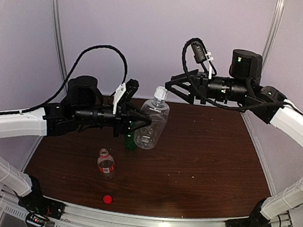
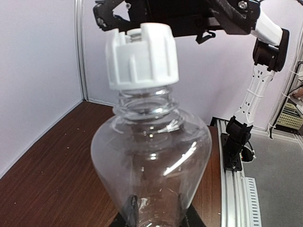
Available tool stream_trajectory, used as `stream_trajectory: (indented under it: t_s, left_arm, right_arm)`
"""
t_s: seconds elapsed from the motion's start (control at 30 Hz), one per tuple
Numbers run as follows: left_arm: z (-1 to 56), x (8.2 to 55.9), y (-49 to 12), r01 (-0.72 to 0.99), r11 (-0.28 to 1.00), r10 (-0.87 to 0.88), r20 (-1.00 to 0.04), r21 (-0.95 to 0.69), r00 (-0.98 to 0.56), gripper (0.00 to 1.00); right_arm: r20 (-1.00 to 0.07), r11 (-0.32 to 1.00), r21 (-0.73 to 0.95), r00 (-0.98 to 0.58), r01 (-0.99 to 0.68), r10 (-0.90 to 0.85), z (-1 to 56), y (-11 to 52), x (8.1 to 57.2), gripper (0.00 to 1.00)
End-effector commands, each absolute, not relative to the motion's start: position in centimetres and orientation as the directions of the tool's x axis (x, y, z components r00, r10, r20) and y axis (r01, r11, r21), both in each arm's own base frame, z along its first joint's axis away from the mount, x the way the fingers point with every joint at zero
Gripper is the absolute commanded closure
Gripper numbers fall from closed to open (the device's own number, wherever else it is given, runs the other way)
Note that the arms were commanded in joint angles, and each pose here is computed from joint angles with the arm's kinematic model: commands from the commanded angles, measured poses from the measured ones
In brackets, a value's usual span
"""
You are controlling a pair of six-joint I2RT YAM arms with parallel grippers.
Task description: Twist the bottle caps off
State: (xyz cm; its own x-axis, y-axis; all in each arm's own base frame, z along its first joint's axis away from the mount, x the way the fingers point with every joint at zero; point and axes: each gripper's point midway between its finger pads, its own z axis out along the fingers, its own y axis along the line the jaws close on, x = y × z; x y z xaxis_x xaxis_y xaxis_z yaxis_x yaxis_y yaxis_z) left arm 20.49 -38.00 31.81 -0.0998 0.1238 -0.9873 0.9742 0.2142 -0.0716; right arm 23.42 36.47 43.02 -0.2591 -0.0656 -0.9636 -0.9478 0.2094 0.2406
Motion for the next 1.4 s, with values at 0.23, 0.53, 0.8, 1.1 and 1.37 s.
stream_trajectory:
  t_s: [0.23, 0.53, 0.8, 1.1, 1.37]
  left_arm:
    - [33.7, 23.9, -37.6, 0.925, 0.378, 0.067, -0.995, -0.043, -0.073, 0.96]
    - [33.6, 24.2, -37.5, 0.918, 0.394, 0.065, -0.995, -0.047, -0.079, 0.96]
    - [33.6, 24.2, -37.4, 0.916, 0.398, 0.065, -0.995, -0.045, -0.077, 0.96]
    - [33.7, 23.9, -37.3, 0.921, 0.387, 0.067, -0.995, -0.038, -0.069, 0.96]
    - [34.1, 21.0, -37.7, 0.971, 0.236, 0.068, -0.997, -0.022, -0.039, 0.96]
  right_arm:
    - [-0.921, 0.547, 0.366, -0.379, -0.753, 0.095, 42.3, 36.6, 27.2, 0.2]
    - [-0.917, 0.568, 0.352, -0.396, -0.744, 0.049, 40.9, 38.6, 27.3, 0.29]
    - [-0.92, 0.527, 0.353, -0.389, -0.773, 0.046, 41.1, 39.4, 26.6, 0.63]
    - [-0.957, 0.453, 0.259, -0.289, -0.853, 0.003, 41.7, 39.2, 25.2, 0.9]
    - [-0.984, 0.238, 0.154, -0.17, -0.959, -0.048, 43.2, 37.8, 23.7, 0.94]
